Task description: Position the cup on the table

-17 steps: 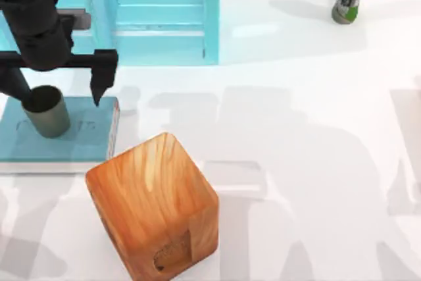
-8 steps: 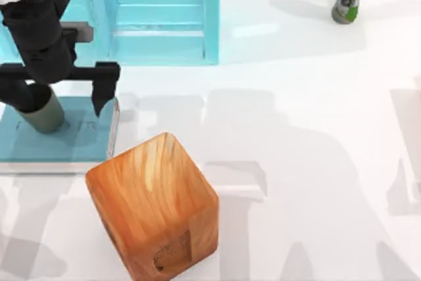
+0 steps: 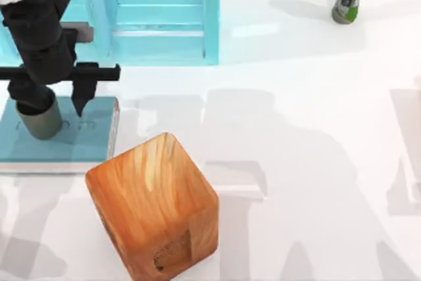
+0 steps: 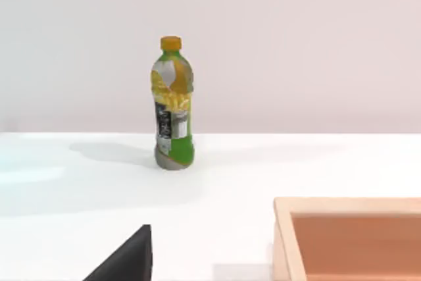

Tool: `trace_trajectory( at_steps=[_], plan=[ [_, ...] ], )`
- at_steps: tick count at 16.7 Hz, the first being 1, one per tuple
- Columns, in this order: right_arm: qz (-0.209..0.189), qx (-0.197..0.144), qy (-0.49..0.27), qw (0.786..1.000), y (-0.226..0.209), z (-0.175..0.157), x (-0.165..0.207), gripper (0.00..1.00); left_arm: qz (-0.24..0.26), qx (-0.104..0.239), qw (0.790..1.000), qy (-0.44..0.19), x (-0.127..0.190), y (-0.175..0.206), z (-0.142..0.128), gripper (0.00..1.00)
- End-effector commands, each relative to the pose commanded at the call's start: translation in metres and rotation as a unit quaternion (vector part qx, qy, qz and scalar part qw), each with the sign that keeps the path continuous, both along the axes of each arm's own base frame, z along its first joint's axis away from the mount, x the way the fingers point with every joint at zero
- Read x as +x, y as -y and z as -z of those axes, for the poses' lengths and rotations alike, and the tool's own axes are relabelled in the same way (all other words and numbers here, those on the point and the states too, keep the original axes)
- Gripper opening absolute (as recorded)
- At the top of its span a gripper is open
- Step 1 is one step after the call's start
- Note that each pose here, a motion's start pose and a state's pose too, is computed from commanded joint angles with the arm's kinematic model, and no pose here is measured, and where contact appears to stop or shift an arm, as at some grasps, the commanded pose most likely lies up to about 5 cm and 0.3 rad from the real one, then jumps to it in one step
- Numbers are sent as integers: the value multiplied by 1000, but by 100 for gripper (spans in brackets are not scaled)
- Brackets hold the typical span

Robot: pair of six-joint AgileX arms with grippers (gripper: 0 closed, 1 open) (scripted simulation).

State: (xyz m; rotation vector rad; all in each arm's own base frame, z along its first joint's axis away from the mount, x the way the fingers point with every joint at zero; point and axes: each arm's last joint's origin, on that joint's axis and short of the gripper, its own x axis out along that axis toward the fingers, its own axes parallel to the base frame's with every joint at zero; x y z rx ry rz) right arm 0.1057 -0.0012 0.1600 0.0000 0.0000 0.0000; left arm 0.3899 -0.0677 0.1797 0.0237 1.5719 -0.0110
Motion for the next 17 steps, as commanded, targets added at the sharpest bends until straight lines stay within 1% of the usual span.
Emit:
trace_trajectory(
  at_steps=[3,4,13,15,17],
  plan=[
    [0,0,0,1000,0,0,0,100,0,0,1000,0,0,0,0,2],
    [0,0,0,1000,0,0,0,100,0,0,1000,0,0,0,0,0],
    [0,0,0,1000,0,0,0,100,0,0,1000,1,0,0,-1,0],
    [0,0,0,1000,0,0,0,100,0,0,1000,2,2,0,-11,0],
    [0,0,0,1000,0,0,0,100,0,1,1000,-2,1,0,-27,0]
  ],
)
